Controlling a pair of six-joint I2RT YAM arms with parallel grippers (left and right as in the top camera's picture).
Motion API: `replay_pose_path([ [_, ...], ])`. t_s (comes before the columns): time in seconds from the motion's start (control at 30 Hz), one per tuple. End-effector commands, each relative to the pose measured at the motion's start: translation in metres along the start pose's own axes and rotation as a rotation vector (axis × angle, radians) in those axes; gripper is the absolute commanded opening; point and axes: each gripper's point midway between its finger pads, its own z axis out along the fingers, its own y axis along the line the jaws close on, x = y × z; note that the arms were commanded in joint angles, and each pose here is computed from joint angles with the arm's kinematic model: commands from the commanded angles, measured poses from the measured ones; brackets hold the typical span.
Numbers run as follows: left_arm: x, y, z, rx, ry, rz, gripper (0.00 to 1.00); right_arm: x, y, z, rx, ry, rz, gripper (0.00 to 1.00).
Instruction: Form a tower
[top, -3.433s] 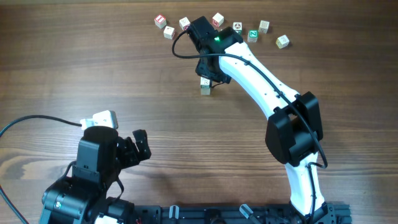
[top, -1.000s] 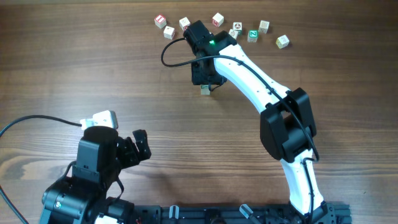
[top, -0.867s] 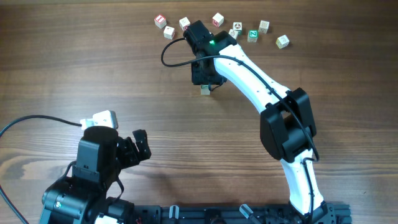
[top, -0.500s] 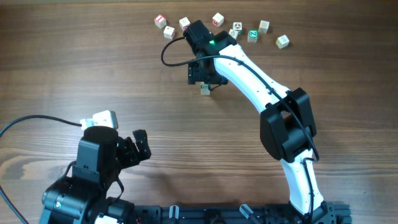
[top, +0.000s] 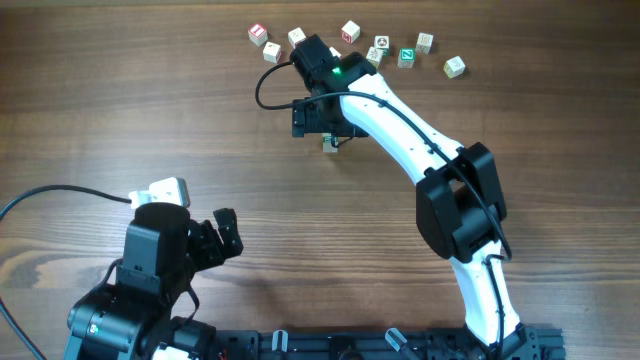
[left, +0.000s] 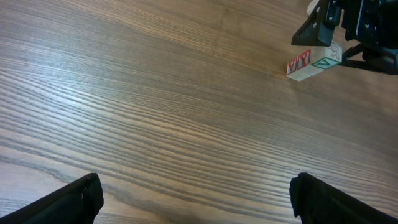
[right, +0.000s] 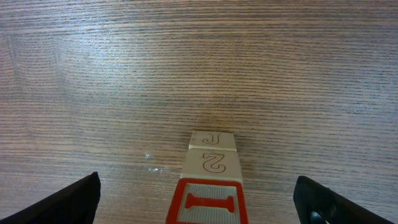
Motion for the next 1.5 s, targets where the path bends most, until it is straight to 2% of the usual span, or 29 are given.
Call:
replay_pose_path([
  [0.0,-0.001,0.002,0.000,-0.008,-0.007,-0.001,1.00,-0.003,-0.003,-0.008,0.018,-0.028,0.013,1.00],
  [0.13,-0.001,0.002,0.000,-0.008,-0.007,-0.001,1.00,-0.015,-0.004,-0.042,0.009,-0.109,0.022,1.00],
  [0.3,-0.001,0.002,0.000,-0.008,-0.007,-0.001,1.00,-0.027,-0.022,-0.169,-0.038,-0.350,0.105,1.00],
  [0.33,-0.001,0.002,0.000,-0.008,-0.007,-0.001,1.00,-0.020,-0.037,-0.212,-0.034,-0.420,0.133,1.00],
  [0.4,-0.001,0.002,0.000,-0.008,-0.007,-0.001,1.00,-0.007,-0.059,-0.257,-0.024,-0.495,0.164,1.00],
  [0.5,-0.001,0.002,0.000,-0.008,-0.007,-0.001,1.00,0.027,-0.086,-0.301,-0.017,-0.521,0.169,1.00],
  [0.57,-0.001,0.002,0.000,-0.008,-0.007,-0.001,1.00,0.046,-0.102,-0.312,0.019,-0.508,0.172,1.00],
  [0.73,-0.001,0.002,0.000,-0.008,-0.007,-0.001,1.00,0.050,-0.155,-0.328,0.281,-0.597,0.249,1.00],
  [0.83,-0.001,0.002,0.000,-0.008,-0.007,-0.001,1.00,0.056,-0.180,-0.349,0.334,-0.654,0.287,1.00],
  [0.93,-0.001,0.002,0.000,-0.008,-0.007,-0.001,1.00,0.052,-0.202,-0.387,0.234,-0.770,0.326,1.00],
  [1.03,-0.001,0.002,0.000,-0.008,-0.007,-0.001,1.00,0.047,-0.209,-0.431,0.017,-0.903,0.279,1.00],
  [1.1,-0.001,0.002,0.000,-0.008,-0.007,-0.001,1.00,0.067,-0.223,-0.464,-0.046,-1.001,0.325,1.00],
  [1.27,-0.001,0.002,0.000,-0.008,-0.007,-0.001,1.00,0.114,-0.227,-0.510,-0.080,-1.258,0.270,1.00],
  [1.37,-0.001,0.002,0.000,-0.008,-0.007,-0.001,1.00,0.135,-0.227,-0.497,-0.140,-1.404,0.257,1.00],
  [1.47,-0.001,0.002,0.000,-0.008,-0.007,-0.001,1.00,0.141,-0.230,-0.454,-0.169,-1.486,0.256,1.00],
])
